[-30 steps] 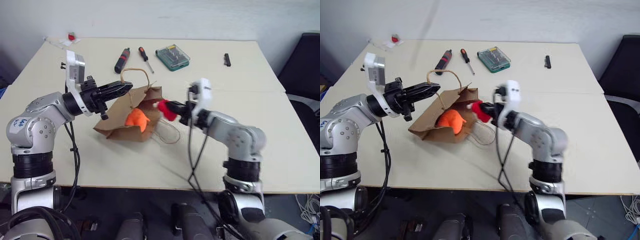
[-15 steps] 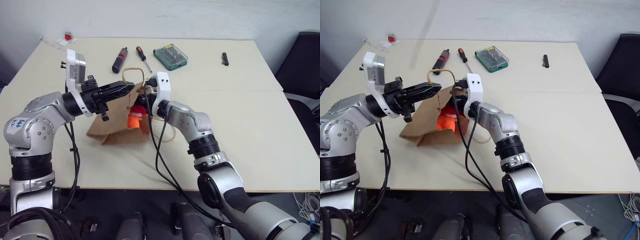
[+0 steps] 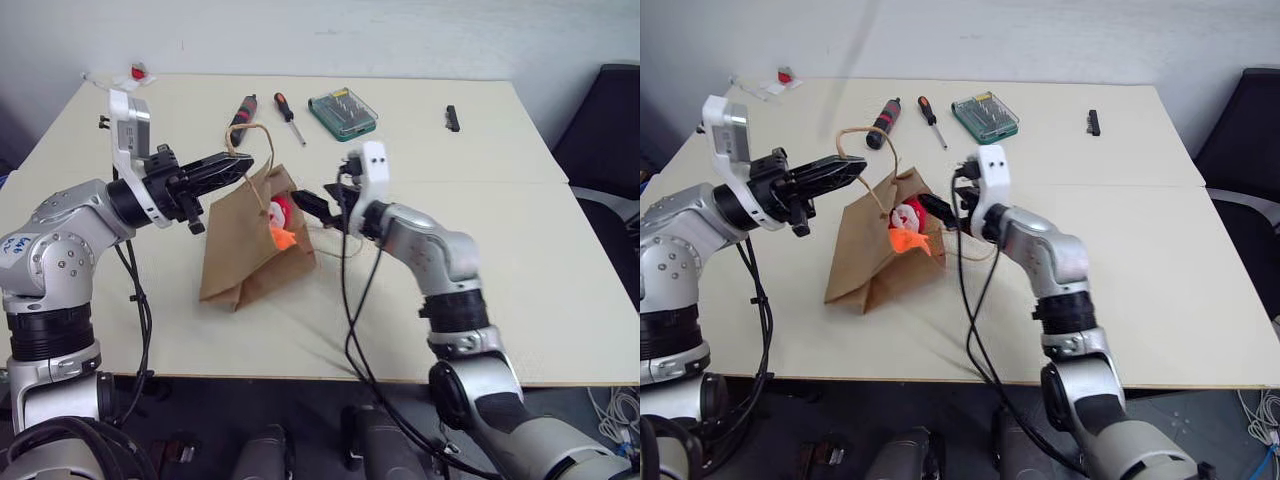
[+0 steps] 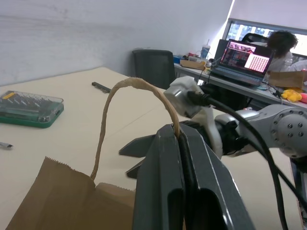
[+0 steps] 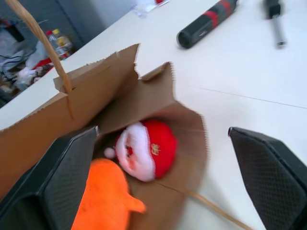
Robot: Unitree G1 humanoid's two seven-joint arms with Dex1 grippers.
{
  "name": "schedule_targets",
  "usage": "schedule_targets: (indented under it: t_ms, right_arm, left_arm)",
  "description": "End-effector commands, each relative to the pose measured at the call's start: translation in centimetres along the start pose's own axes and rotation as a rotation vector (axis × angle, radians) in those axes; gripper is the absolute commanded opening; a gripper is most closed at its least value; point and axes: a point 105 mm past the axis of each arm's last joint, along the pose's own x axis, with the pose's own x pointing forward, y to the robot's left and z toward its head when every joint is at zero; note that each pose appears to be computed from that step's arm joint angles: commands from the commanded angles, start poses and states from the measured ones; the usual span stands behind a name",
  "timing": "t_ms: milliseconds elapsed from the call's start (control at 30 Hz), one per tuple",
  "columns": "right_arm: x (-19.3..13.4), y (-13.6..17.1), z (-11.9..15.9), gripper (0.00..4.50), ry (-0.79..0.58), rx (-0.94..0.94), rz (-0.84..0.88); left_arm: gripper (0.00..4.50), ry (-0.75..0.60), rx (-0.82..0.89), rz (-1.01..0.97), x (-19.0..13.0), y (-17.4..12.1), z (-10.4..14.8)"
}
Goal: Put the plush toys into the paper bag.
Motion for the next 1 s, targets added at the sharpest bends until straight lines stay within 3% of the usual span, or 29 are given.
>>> schedule_targets:
  t_ms: [33,167,333,533,700,1000]
  right_arm:
    - [-3.3,-2.4,0.6,4.45,-0.014,0.009,-0.118]
    - [-5.9,-4.7,-1.8,4.45,0.046,0.163,-0.223]
    - [-6.2,-2.9,-5.8,4.45,0.151,0.352,-0.165]
    - [-4.3,-0.7,-7.5,4.45,0.169,0.505,-0.079]
    - [-3.1,-0.6,-7.8,3.22,0.150,0.509,-0.086]
    - [-3.9,-0.2,-4.7,0.03,0.010,0.345,-0.030]
  left_arm:
    - [0.00,-0.021,0.049,-0.002,-0.5,-0.5,1.0]
    - [0.00,-0.023,0.048,0.003,-0.7,-0.5,1.1]
    - [0.00,-0.017,0.046,0.011,-0.8,-0.5,0.8]
    - [0.00,0.000,0.040,0.033,-1.5,-0.3,0.8]
    - [0.00,0.006,0.042,0.038,-1.6,-0.2,1.1]
    - [0.00,0.017,0.041,0.053,-2.0,0.0,1.0]
